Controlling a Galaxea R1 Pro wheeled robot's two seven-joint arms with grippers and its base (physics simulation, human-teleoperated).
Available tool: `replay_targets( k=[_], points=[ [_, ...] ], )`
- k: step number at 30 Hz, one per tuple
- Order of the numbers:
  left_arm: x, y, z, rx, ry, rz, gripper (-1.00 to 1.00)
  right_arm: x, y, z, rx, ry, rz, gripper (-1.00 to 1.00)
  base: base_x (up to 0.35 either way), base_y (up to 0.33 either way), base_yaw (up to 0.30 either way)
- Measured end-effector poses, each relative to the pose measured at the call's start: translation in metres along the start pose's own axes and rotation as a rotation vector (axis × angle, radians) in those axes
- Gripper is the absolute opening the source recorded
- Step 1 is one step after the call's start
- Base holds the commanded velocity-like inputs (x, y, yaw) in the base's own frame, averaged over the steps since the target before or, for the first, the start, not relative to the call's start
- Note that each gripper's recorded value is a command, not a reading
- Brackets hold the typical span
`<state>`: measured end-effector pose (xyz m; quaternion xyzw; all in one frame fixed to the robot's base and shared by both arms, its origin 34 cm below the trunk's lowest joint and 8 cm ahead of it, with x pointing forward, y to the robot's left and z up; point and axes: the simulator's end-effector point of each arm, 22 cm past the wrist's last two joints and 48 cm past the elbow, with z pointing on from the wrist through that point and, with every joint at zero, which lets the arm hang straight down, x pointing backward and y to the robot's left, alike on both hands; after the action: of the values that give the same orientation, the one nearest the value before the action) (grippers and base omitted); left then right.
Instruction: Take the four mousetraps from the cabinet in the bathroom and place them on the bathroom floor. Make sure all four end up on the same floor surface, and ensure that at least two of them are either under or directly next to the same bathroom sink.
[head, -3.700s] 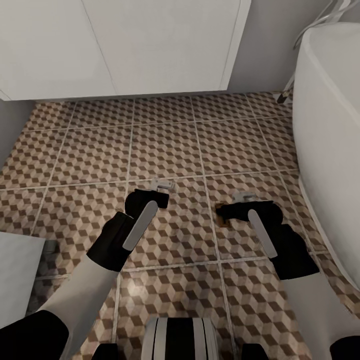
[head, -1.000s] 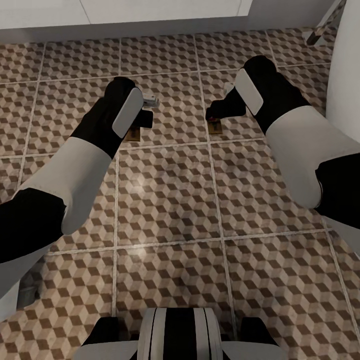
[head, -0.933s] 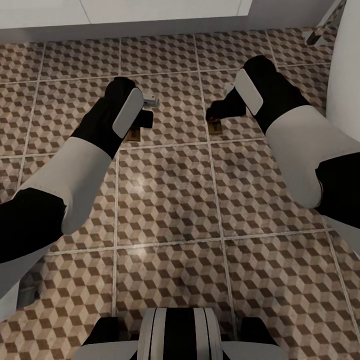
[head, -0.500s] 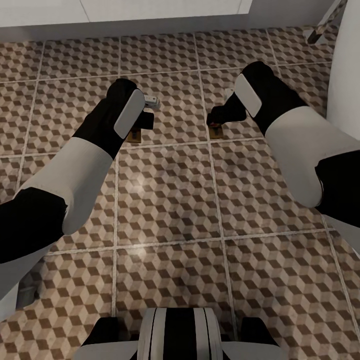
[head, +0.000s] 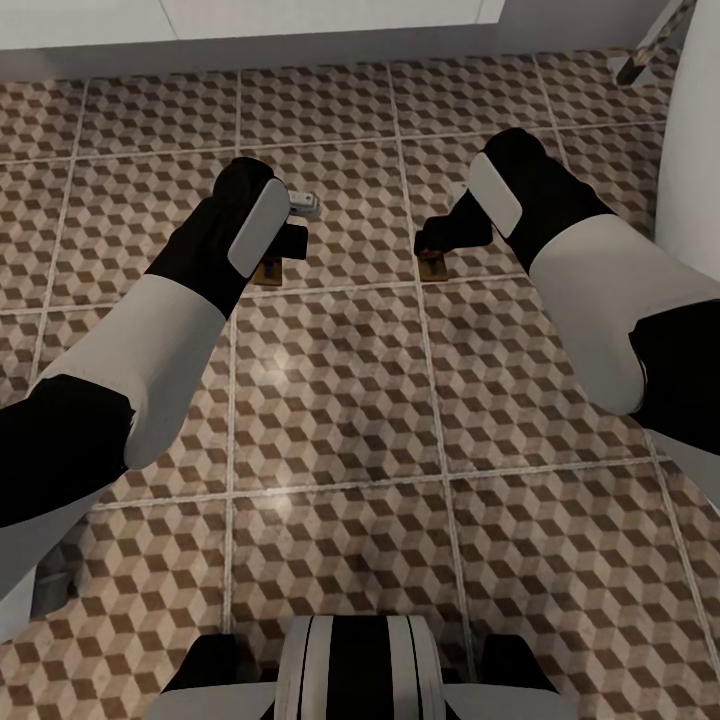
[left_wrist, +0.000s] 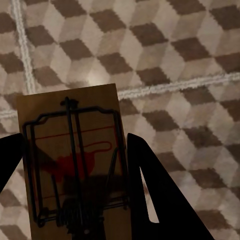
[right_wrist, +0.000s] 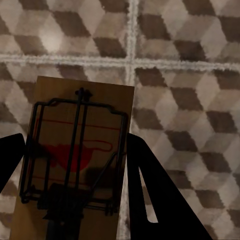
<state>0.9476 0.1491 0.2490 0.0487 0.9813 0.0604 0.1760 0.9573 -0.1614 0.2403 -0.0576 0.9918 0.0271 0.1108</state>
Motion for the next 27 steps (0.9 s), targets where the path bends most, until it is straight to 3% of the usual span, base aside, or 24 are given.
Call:
replay_targets(
  k=[27],
  points=[
    [0.01,-0.011,0.005,0.05,0.036,-0.026,-1.0,0.003,-0.002,0.003,0.002,0.009,0.001,-1.0,0.029,0.03,0.0]
  ],
)
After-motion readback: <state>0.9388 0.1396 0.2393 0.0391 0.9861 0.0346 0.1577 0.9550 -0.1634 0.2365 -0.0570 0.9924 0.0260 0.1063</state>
